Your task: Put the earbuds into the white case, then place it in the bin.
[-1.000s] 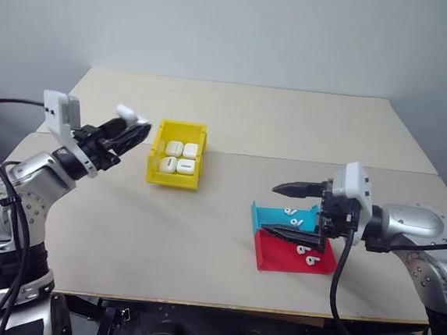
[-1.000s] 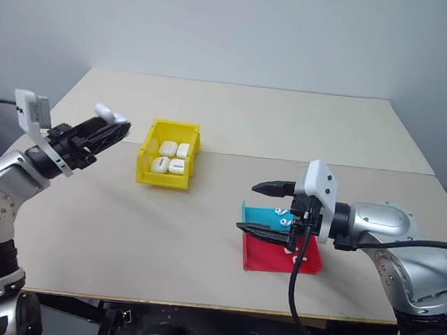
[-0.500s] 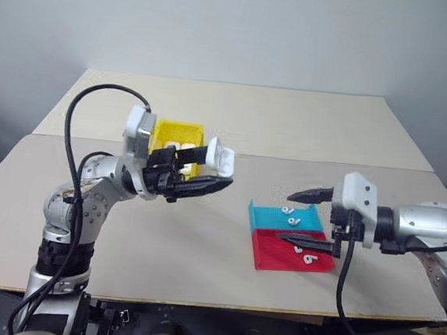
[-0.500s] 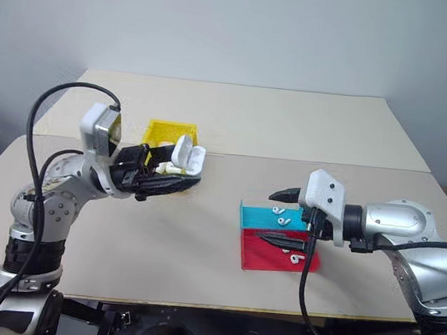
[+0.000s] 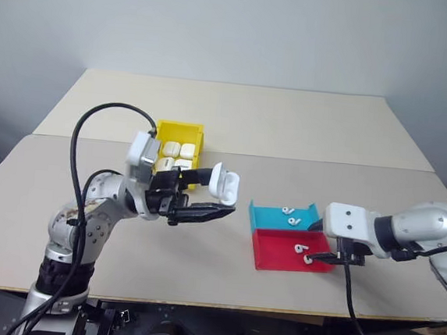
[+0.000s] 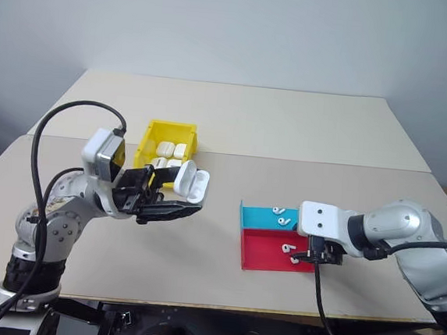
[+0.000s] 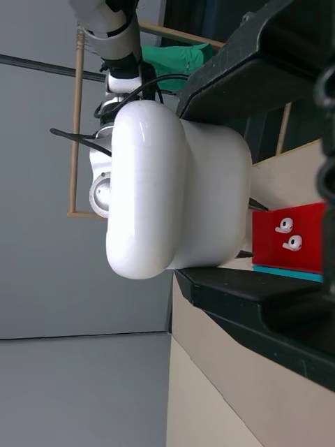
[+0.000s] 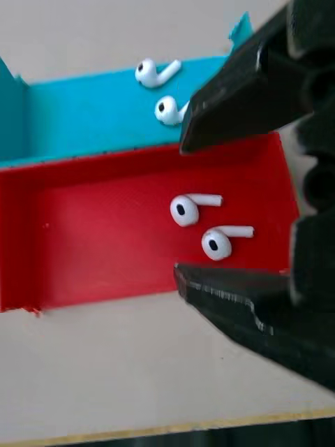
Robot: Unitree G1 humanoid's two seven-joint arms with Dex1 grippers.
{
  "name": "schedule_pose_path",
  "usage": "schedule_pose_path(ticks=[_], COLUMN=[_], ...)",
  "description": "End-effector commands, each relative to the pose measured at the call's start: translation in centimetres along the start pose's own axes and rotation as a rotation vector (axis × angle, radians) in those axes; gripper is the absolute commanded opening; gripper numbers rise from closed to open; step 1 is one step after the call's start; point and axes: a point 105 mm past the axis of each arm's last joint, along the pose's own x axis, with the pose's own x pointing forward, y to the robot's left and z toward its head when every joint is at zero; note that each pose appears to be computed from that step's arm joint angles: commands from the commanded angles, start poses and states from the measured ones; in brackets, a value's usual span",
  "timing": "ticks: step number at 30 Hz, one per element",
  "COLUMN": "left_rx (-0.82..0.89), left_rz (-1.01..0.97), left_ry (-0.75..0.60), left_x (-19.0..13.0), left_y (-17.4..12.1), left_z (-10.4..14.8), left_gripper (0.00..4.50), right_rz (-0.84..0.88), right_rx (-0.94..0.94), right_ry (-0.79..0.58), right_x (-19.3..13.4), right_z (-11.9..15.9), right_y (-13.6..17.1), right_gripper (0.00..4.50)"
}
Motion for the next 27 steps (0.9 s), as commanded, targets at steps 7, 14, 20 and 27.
schedule_pose_path(ticks=[7, 14, 20, 27], left_rx=[0.041, 0.038, 0.035, 0.032], left_rz=[0.017, 0.033, 0.037, 0.043], left_ry=[-0.051, -0.055, -0.056, -0.053], left_x=[1.0, 1.1, 1.2, 1.2], left_y=[-1.1, -1.2, -1.4, -1.5], left_z=[0.7, 0.8, 0.8, 0.9], left_gripper=[2.78, 2.78, 2.78, 2.78], right_rz=[0.083, 0.107, 0.12, 0.125], right_rx=[-0.107, -0.108, -0.101, -0.098], right_ry=[0.116, 0.13, 0.139, 0.143], right_x=[2.1, 3.2, 3.8, 4.5], right_z=[-1.1, -1.6, -2.1, -2.4], right_y=[-0.6, -0.8, -0.7, -0.5], right_gripper=[2.63, 2.63, 2.63, 1.68])
